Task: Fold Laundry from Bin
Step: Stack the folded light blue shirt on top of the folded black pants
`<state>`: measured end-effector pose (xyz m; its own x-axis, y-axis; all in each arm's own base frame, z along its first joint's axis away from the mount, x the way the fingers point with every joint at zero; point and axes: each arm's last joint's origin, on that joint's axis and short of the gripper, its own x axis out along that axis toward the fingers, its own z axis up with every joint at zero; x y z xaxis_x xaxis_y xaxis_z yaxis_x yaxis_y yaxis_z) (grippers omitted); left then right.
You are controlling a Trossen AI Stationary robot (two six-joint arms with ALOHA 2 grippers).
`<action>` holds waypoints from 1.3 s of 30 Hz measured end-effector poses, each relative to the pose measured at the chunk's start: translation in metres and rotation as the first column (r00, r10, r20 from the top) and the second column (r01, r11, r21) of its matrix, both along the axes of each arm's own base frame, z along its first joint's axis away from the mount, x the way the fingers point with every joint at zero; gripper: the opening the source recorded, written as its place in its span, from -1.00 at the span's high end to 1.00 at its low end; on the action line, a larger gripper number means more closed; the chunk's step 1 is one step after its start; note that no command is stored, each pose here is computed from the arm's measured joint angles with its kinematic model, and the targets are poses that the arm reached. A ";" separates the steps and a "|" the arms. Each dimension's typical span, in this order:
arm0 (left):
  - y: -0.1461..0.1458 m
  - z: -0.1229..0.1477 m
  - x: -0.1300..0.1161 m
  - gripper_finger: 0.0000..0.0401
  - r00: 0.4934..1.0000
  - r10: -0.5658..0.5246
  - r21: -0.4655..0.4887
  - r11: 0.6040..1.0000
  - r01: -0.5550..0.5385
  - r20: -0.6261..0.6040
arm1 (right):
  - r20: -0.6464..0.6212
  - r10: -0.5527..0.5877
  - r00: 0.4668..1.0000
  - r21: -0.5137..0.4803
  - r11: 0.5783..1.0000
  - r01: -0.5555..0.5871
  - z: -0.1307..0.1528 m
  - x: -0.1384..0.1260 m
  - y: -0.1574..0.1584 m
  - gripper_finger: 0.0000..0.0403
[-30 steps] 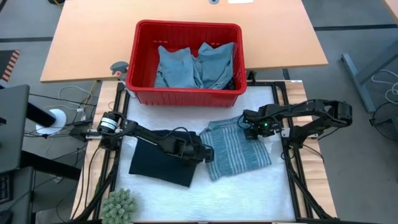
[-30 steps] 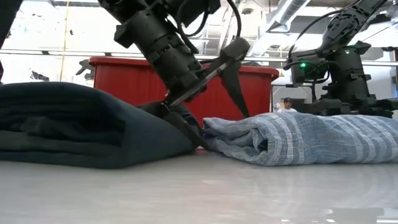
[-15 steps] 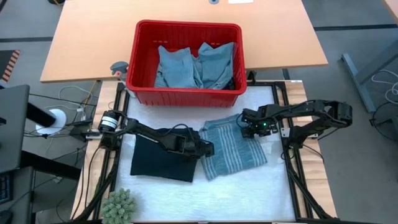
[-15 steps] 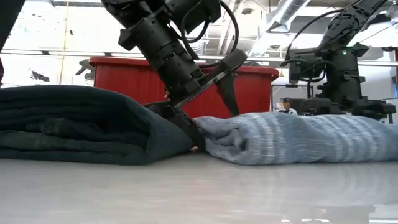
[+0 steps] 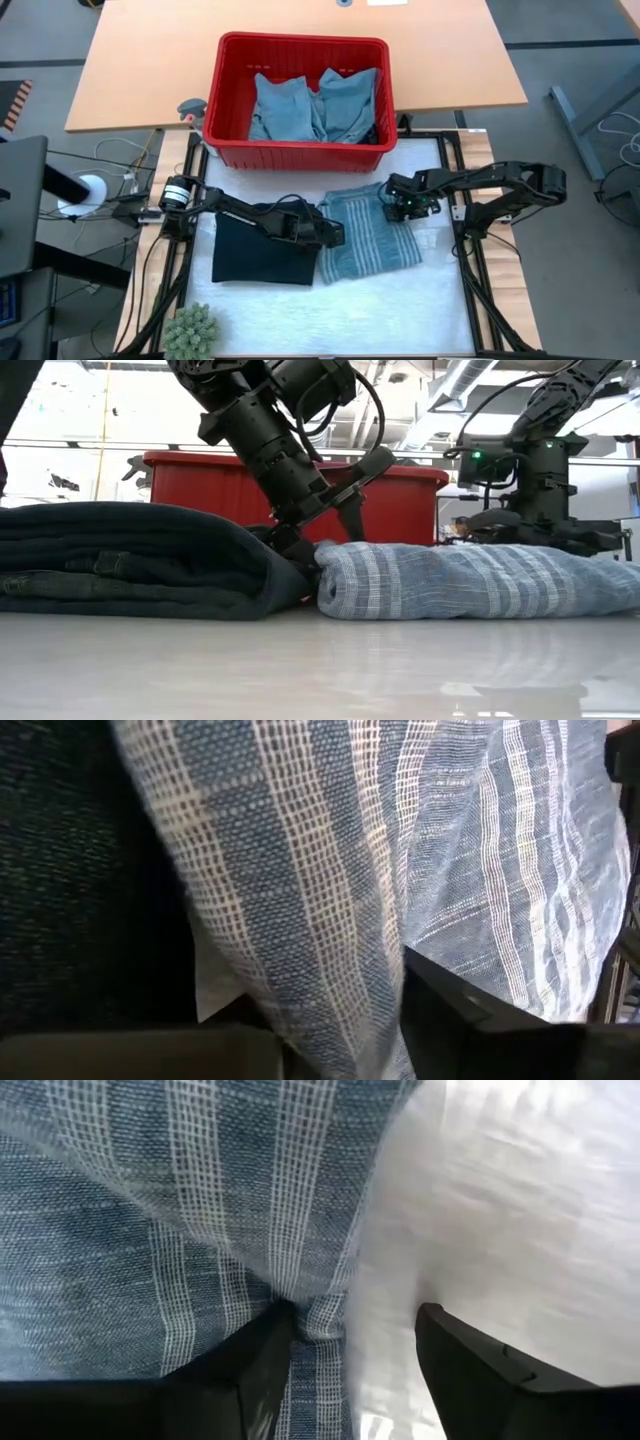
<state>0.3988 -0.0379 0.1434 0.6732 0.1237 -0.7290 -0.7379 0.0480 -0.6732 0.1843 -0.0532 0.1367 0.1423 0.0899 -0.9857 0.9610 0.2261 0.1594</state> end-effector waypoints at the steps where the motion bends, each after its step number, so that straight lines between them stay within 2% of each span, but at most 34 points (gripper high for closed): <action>1: 0.000 0.000 -0.001 0.48 1.000 -0.005 0.004 1.000 0.005 -0.008 | -0.005 0.000 1.000 -0.006 1.000 0.000 0.003 -0.003 0.000 -0.16; 4: -0.001 -0.003 -0.003 0.54 0.999 -0.005 0.011 1.000 0.006 -0.043 | 0.021 -0.019 1.000 -0.056 0.998 0.020 0.017 -0.014 0.002 -0.15; 7: -0.003 -0.003 -0.004 0.55 0.999 0.001 0.013 1.000 -0.001 -0.054 | 0.143 -0.051 0.988 -0.109 0.992 0.067 0.037 -0.020 0.002 -0.17; 12: -0.008 -0.001 -0.002 0.46 0.998 -0.062 0.058 0.996 0.063 -0.019 | 0.243 -0.046 0.969 -0.142 0.986 0.082 0.053 -0.025 0.011 -0.27; 17: -0.009 0.002 0.002 0.15 0.993 -0.116 0.051 0.992 0.115 0.025 | 0.225 -0.030 0.974 -0.153 0.986 0.066 0.048 -0.018 0.022 -0.34; 21: -0.009 0.002 0.002 -0.17 0.993 -0.118 0.034 0.993 0.117 0.024 | 0.095 -0.014 0.995 -0.156 0.987 0.028 0.036 -0.016 0.030 -0.35; 23: -0.009 0.001 0.000 -0.31 0.994 -0.108 0.023 0.994 0.107 0.004 | 0.072 -0.002 0.997 -0.153 0.988 0.013 0.031 -0.013 0.035 -0.35; 28: -0.009 -0.002 -0.003 -0.51 0.995 -0.091 -0.004 0.996 0.091 -0.043 | 0.036 0.007 0.999 -0.160 0.987 -0.001 0.015 0.001 0.042 -0.35; 35: -0.008 -0.003 -0.005 -0.48 0.995 -0.079 0.003 0.997 0.079 -0.064 | -0.014 -0.007 1.000 -0.135 0.991 0.005 -0.009 0.019 0.047 -0.32; 39: -0.007 -0.004 -0.006 -0.25 0.992 -0.097 0.011 0.995 0.098 -0.084 | -0.012 -0.030 0.999 -0.129 0.991 0.028 -0.012 0.022 0.049 -0.06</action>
